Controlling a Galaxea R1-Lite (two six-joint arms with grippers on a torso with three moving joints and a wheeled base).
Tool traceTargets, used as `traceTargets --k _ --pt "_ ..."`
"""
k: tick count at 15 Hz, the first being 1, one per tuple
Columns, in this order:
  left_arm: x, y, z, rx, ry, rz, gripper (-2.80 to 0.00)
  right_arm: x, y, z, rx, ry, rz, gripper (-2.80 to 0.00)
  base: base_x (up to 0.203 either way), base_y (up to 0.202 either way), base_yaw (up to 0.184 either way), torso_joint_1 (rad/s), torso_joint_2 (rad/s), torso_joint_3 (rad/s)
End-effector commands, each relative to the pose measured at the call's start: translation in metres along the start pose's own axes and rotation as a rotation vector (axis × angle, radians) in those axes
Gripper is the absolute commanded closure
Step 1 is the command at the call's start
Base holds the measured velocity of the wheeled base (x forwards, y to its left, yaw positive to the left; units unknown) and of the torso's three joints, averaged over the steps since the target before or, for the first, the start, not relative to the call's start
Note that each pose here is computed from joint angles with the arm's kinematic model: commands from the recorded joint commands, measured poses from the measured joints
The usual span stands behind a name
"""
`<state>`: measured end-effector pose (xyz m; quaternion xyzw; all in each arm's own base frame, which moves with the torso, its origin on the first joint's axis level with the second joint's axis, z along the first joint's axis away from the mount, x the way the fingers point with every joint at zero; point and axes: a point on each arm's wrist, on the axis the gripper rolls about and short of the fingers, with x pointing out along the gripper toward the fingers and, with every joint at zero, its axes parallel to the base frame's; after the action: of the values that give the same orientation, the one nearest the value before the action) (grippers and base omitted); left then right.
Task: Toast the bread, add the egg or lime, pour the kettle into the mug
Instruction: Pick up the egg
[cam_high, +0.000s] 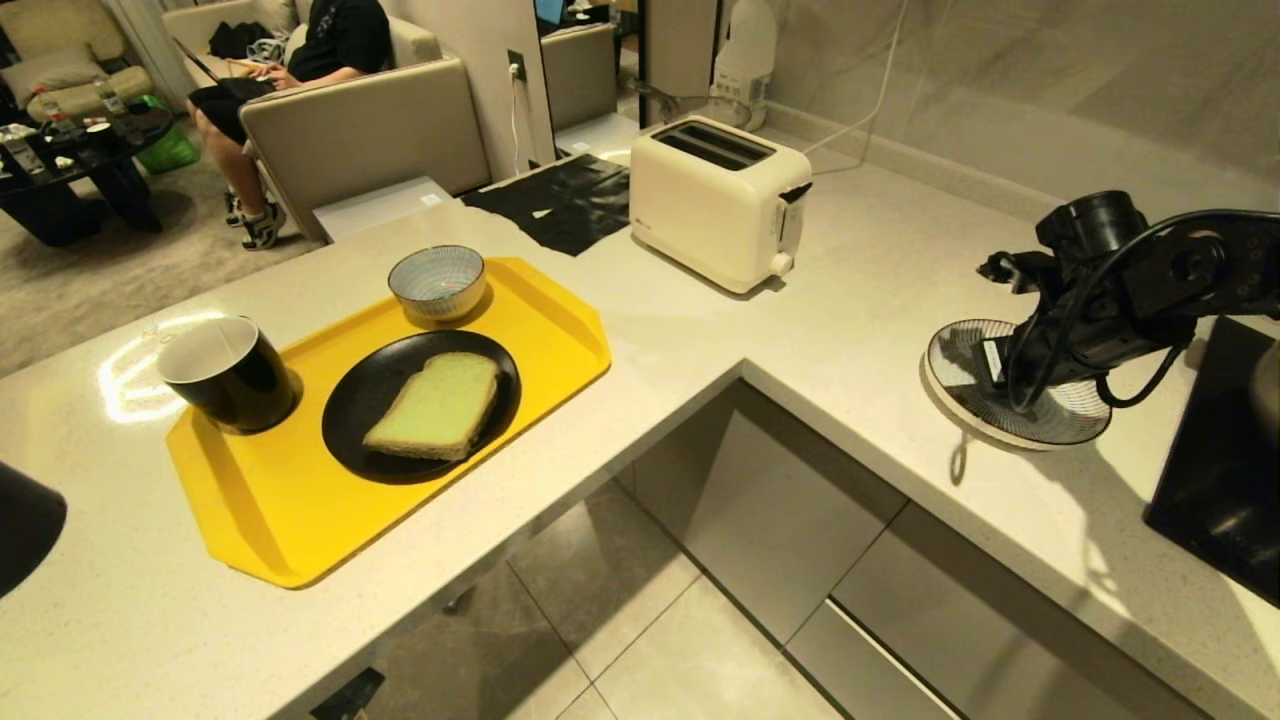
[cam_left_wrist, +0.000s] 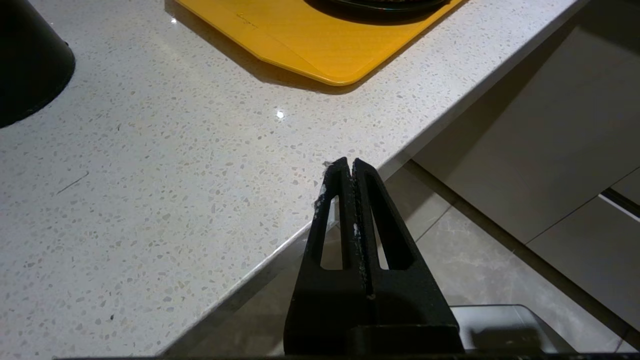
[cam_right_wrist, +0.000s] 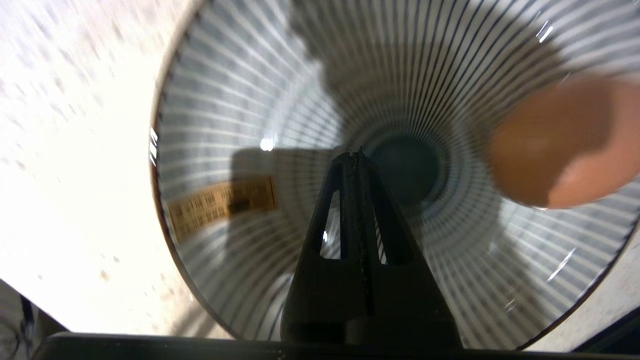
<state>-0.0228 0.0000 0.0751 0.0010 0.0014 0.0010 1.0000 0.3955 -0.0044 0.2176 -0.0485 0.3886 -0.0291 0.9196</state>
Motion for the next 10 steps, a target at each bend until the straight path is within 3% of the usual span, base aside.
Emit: traceTargets --k 1,4,10 --pt "0.000 0.000 0.000 0.000 0.000 0.000 0.00 -0.008 -0.001 0.007 0.006 -0.059 -0.005 0.00 0.000 0.000 0.000 0.000 0.00 0.000" --pt "0.000 0.000 0.000 0.000 0.000 0.001 0.00 -0.023 -0.003 0.018 0.014 -0.156 -0.013 0.00 0.000 0.000 0.000 0.000 0.00 0.000" --pt "0.000 0.000 0.000 0.000 0.000 0.001 0.00 -0.027 -0.017 0.018 0.029 -0.164 -0.071 0.00 0.000 0.000 0.000 0.000 0.00 0.000"
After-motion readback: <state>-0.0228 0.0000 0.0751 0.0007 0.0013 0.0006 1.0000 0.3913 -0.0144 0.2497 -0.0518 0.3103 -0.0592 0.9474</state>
